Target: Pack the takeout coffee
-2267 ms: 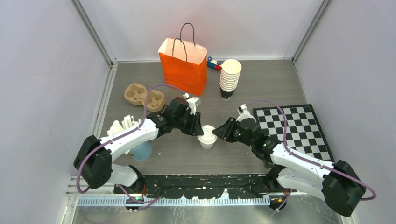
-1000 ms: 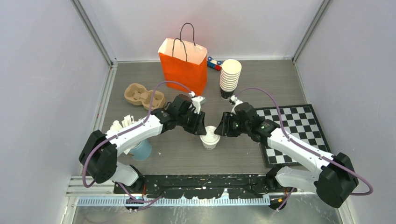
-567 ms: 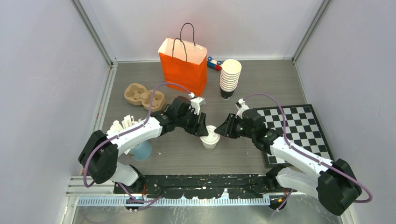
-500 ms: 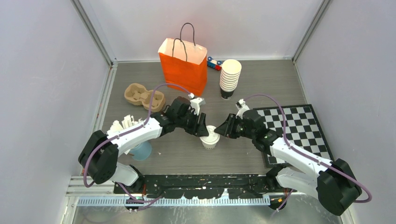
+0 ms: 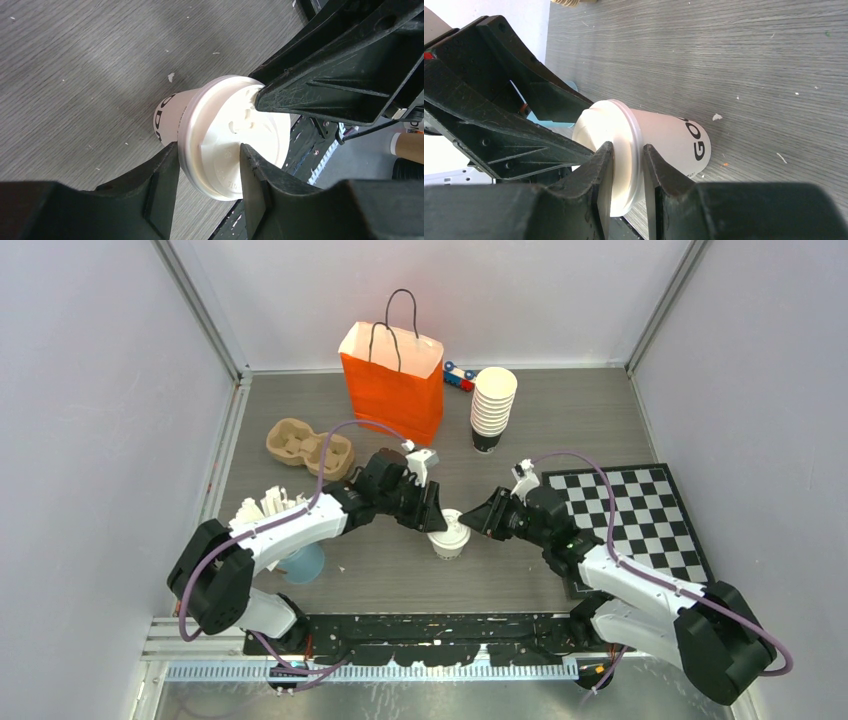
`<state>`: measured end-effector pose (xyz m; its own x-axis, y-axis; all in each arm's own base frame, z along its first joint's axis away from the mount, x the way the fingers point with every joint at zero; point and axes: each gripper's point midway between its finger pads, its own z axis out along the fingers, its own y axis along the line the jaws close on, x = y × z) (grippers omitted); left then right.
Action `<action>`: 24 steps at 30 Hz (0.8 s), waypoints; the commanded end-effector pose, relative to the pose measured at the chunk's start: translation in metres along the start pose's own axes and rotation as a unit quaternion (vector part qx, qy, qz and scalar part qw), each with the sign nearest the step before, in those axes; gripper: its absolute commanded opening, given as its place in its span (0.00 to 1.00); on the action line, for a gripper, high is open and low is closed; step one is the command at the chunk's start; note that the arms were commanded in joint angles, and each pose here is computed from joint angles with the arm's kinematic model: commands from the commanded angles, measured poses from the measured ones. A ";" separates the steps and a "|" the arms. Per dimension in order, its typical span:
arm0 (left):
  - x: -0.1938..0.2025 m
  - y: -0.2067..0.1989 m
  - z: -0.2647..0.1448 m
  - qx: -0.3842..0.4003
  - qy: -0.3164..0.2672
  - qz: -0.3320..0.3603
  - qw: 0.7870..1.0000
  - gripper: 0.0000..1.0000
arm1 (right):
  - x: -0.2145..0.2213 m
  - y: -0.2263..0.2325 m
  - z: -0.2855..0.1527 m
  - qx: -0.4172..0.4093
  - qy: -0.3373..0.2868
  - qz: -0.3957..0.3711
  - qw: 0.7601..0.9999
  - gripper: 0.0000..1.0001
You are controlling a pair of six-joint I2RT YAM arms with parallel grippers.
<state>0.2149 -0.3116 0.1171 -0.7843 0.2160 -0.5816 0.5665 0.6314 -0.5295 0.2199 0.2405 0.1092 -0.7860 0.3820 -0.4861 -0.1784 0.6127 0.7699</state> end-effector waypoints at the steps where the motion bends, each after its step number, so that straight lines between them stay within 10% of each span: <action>1: 0.050 0.038 0.002 -0.075 0.069 -0.021 0.995 0.43 | 0.052 -0.068 -0.009 0.115 0.083 0.009 0.990 0.30; 12: 0.019 -0.002 -0.005 -0.021 0.016 -0.112 0.993 0.45 | -0.029 0.033 -0.030 0.058 0.054 -0.067 0.995 0.68; 24: 0.019 0.003 -0.005 -0.038 0.015 -0.114 0.993 0.45 | 0.001 0.026 -0.043 0.041 0.097 -0.041 0.994 0.56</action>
<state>0.2055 -0.3120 0.1203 -0.8875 0.0709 -0.4553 0.3782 0.6765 -0.6319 0.2015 0.2243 0.1497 -0.8501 0.2240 -0.4766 -0.1843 0.7213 0.6677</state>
